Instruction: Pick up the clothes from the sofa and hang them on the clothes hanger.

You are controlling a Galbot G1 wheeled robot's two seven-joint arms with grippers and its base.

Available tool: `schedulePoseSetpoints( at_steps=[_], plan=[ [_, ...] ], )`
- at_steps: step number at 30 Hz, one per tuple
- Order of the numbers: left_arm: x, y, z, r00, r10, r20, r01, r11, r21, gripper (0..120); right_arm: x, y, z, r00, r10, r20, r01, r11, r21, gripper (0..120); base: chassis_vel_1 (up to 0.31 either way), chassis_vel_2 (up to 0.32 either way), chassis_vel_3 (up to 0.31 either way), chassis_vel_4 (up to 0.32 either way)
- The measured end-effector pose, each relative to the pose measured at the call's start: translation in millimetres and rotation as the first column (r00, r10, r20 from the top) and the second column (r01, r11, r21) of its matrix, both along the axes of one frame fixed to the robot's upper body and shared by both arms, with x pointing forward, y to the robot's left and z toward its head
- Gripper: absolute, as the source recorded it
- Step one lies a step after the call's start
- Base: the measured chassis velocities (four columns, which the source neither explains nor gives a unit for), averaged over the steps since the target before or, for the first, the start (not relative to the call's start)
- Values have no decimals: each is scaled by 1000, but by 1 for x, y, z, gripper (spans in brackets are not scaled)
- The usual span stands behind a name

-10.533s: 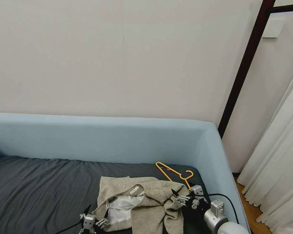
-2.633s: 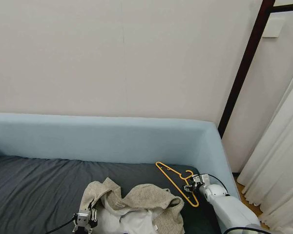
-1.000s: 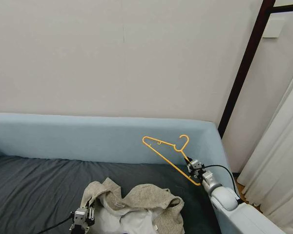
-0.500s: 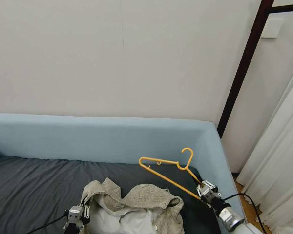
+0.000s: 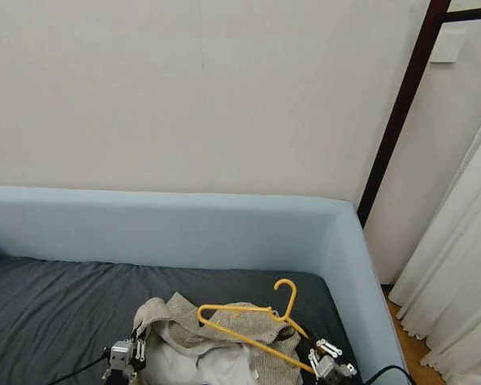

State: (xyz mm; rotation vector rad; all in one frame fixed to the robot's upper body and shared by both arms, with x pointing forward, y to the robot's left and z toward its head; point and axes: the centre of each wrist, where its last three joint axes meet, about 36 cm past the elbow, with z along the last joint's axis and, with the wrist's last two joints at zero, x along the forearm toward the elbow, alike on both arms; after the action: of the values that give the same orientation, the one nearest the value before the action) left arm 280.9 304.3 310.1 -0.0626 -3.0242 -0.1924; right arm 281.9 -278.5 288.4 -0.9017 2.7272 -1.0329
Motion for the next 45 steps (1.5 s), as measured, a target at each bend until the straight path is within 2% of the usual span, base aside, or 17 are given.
schedulePoseSetpoints(
  at_steps=[4,18,24,30,34,37,45],
  plan=[
    [-2,-1,3,1000,-4,0,4,1000,2,1,-4,17,-17,999,36,-11,-36,999,-7,6,0,0,0,0],
    [-14,-14,17,999,-46,-13,46,999,-8,1,16,72,-29,995,104,0,-104,994,24,6,0,0,0,0],
    [-22,-22,20,998,-59,-15,59,998,-19,1,24,91,-36,999,40,-23,-39,998,52,6,0,0,0,0],
    [-31,-41,21,996,-91,-10,91,995,-48,1,36,114,-37,998,-46,-39,50,993,106,6,0,0,0,0],
    [-26,-50,24,992,-122,15,123,990,-62,1,37,122,-37,998,-53,-32,57,992,112,6,0,0,0,0],
    [-13,-59,30,985,-166,50,169,983,-67,1,37,126,-37,998,-49,-25,52,993,110,6,0,0,0,0],
    [9,-64,39,958,-271,88,276,960,-41,1,46,131,-36,999,-39,-8,40,994,99,6,0,0,0,0]
  ],
)
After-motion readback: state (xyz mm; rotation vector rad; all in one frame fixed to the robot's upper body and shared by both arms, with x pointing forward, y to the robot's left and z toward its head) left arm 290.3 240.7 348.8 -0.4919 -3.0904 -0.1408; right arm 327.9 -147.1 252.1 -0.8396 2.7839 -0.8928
